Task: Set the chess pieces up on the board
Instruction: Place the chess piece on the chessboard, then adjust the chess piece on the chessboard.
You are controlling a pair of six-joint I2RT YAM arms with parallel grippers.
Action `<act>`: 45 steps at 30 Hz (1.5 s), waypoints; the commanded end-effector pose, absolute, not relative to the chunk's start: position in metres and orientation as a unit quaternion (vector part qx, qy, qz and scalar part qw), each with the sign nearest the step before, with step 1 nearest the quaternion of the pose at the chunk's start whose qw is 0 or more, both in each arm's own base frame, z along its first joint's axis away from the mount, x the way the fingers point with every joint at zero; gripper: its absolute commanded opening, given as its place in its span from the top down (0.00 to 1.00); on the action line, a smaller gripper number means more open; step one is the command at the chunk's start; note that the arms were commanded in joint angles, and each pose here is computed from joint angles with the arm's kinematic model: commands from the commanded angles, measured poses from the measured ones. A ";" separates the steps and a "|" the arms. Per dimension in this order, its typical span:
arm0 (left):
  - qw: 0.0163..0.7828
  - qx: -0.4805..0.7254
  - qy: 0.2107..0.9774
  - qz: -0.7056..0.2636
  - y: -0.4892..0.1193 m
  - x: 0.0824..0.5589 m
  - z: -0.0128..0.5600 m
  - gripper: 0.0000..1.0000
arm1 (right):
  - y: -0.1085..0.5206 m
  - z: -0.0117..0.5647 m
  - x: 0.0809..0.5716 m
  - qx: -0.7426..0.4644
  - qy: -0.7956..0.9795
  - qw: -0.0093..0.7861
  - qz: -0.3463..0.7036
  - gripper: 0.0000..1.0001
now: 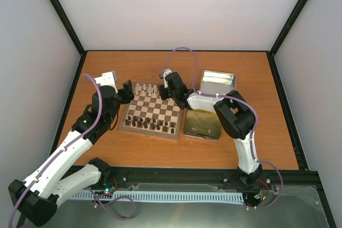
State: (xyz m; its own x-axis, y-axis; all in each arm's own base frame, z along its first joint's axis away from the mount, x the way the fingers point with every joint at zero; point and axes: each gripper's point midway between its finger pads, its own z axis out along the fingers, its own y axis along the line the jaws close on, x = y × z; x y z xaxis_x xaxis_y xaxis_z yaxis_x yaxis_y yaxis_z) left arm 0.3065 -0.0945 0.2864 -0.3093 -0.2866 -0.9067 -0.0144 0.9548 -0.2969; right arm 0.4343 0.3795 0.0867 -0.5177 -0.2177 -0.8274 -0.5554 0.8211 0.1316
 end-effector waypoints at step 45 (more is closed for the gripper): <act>0.574 -0.046 0.803 -0.157 -0.118 0.310 0.301 0.17 | 0.372 0.107 0.436 -0.201 0.916 0.296 0.183 0.61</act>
State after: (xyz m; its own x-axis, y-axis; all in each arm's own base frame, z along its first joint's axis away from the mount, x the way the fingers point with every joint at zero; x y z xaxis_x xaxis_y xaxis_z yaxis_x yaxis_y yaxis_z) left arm 0.3084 -0.1158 0.2818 -0.3666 -0.2590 -0.8936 0.0785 0.9484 -0.3071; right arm 0.4347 0.3656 0.1127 -0.7397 -0.2287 -0.6329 -0.4663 0.8522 0.2371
